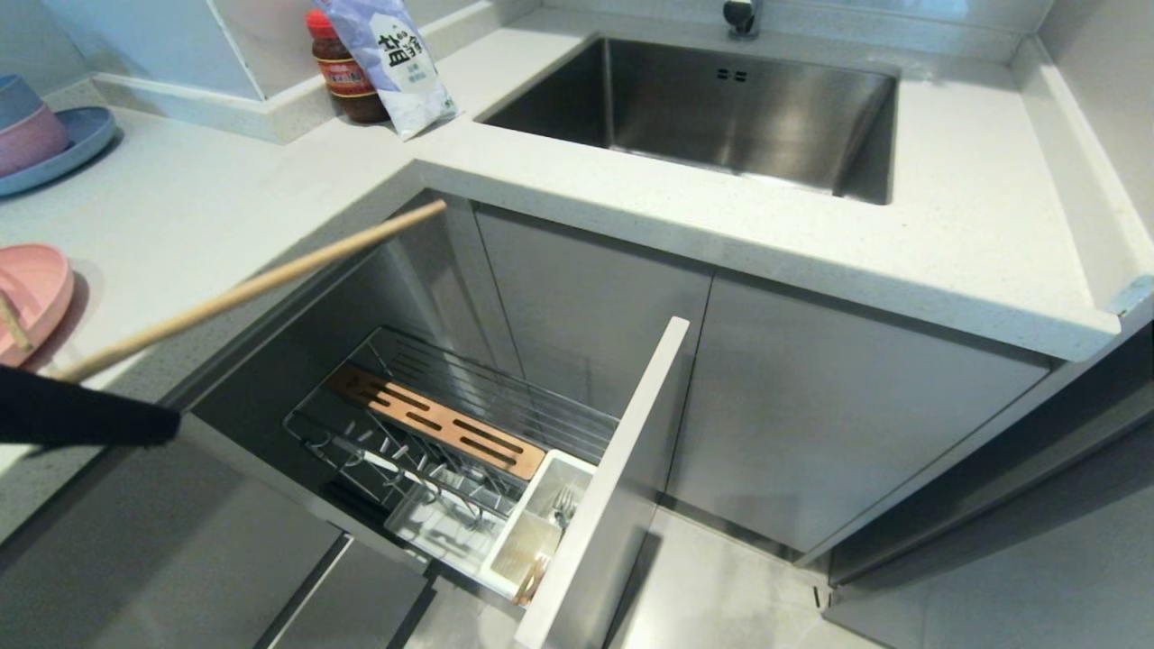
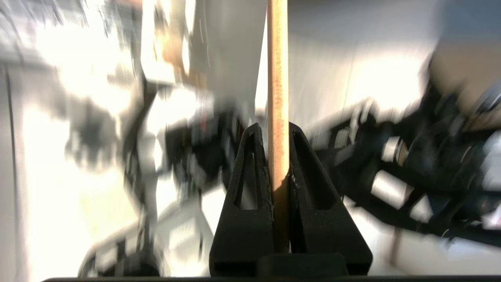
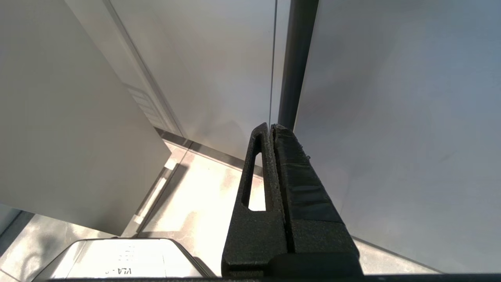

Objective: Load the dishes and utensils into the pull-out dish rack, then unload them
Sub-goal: Take the chopsticks out of the cupboard

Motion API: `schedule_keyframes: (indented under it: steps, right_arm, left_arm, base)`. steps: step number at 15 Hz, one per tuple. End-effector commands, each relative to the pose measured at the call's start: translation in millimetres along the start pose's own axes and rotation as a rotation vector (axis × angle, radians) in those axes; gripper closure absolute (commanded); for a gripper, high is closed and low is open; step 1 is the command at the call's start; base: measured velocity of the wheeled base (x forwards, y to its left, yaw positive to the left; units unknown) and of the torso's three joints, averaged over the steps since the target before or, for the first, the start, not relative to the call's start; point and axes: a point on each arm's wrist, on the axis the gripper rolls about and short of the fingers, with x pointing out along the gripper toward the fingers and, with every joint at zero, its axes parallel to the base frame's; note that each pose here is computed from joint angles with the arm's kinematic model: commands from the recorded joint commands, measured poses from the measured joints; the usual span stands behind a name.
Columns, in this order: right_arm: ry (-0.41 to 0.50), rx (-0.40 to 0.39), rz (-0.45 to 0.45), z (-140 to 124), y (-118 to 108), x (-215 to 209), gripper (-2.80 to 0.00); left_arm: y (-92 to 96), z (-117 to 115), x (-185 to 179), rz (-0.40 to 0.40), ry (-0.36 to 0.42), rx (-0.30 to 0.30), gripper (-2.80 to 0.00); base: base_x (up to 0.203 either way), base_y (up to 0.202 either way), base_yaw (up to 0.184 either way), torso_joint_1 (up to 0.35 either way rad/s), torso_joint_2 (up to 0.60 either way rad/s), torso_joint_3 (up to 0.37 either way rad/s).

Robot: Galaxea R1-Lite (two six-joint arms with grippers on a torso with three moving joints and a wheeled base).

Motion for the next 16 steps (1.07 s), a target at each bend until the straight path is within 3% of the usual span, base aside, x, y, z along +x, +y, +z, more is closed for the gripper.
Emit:
schedule_keyframes:
  steps: [1, 5, 9, 13, 16]
  right_arm:
    - [-0.001, 0.0, 0.0, 0, 0, 0, 0.0]
    - [-0.001, 0.0, 0.0, 0, 0, 0, 0.0]
    - [-0.001, 0.0, 0.0, 0, 0, 0, 0.0]
    - [-0.001, 0.0, 0.0, 0, 0, 0, 0.0]
    - [-0.001, 0.0, 0.0, 0, 0, 0, 0.0]
  left_arm:
    - [8.7, -10, -35, 0.017, -0.206, -0.034, 0.0]
    - [11.4, -12, -60, 0.137, -0.485, -0.103, 0.0]
    - [7.1, -9, -75, 0.368, -0.697, -0.148, 0.0]
    - [29.3, 14, -81, 0.681, -0.778, -0.258, 0.0]
    - [59.6, 32, -76, 0.911, -0.754, -0.352, 0.0]
  base:
    - [0.0, 0.0, 0.0, 0.0, 0.0, 0.0]
    - [0.0, 0.0, 0.0, 0.0, 0.0, 0.0]
    - [0.0, 0.0, 0.0, 0.0, 0.0, 0.0]
    - [0.0, 0.0, 0.0, 0.0, 0.0, 0.0]
    - [0.0, 0.0, 0.0, 0.0, 0.0, 0.0]
